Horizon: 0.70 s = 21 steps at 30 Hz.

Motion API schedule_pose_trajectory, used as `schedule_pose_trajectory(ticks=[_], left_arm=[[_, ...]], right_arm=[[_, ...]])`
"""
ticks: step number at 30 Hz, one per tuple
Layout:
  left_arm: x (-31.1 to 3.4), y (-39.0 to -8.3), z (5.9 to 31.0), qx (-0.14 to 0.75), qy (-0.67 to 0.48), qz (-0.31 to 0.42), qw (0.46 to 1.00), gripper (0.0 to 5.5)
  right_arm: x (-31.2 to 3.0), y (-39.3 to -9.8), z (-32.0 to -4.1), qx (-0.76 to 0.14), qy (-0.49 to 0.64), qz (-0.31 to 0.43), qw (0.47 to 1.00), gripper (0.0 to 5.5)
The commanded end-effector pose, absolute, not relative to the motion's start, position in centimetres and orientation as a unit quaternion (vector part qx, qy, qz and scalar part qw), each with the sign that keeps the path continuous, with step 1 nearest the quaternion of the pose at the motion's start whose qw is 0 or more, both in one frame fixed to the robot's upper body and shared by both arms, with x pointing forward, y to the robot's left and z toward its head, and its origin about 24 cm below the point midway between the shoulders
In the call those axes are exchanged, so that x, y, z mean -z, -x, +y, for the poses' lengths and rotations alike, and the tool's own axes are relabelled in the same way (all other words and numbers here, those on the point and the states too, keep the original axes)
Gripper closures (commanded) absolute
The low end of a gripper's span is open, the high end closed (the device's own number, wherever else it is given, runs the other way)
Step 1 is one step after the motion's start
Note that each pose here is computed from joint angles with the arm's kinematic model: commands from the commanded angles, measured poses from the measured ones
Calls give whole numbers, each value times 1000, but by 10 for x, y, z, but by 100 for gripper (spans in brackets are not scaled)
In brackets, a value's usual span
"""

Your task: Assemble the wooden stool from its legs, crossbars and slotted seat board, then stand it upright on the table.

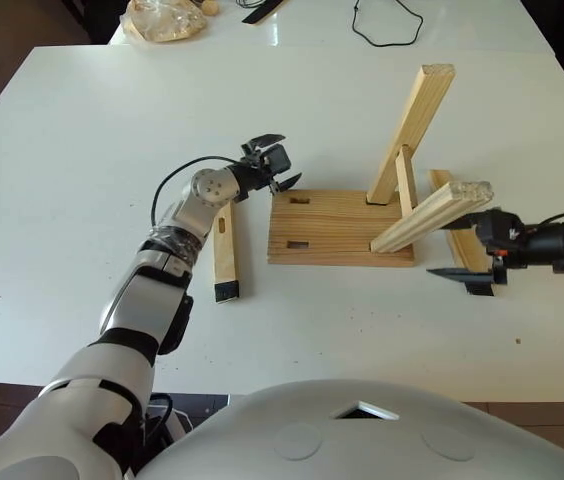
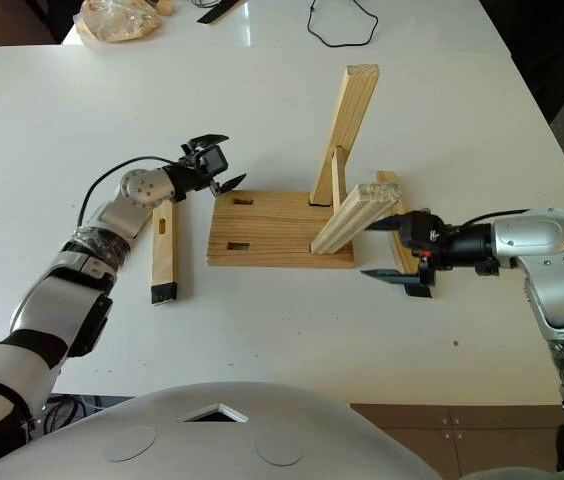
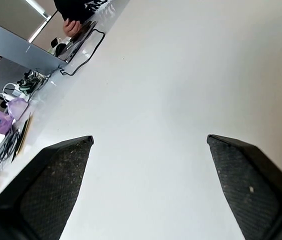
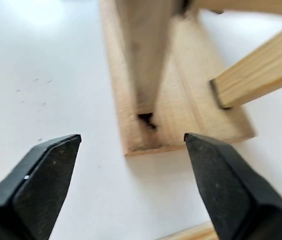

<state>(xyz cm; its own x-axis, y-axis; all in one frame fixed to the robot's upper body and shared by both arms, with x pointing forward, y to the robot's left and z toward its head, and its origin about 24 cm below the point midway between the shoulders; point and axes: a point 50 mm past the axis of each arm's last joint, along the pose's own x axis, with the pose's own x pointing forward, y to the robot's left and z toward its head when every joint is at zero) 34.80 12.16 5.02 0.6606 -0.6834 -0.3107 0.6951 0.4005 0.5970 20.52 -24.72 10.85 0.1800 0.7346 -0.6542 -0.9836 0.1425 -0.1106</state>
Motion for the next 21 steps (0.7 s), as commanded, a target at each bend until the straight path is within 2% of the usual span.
schedule_pose_trajectory(ticks=[1, 5, 10, 13, 21], left_arm=[[-34, -338, 123, 446, -382, 20, 809, 127], [-22, -319, 141, 502, -390, 38, 771, 127], [-29, -296, 160, 548, -379, 28, 746, 127], [-39, -282, 164, 554, -365, 20, 748, 127], [-55, -260, 170, 523, -343, 28, 780, 127]], right_arm=[[-97, -199, -232, -619, 282, 232, 696, 169], [-96, -214, -214, -578, 302, 167, 740, 169], [-88, -223, -221, -547, 362, 170, 736, 169], [-80, -235, -224, -513, 390, 159, 748, 169], [-81, -264, -214, -441, 376, 108, 807, 169]])
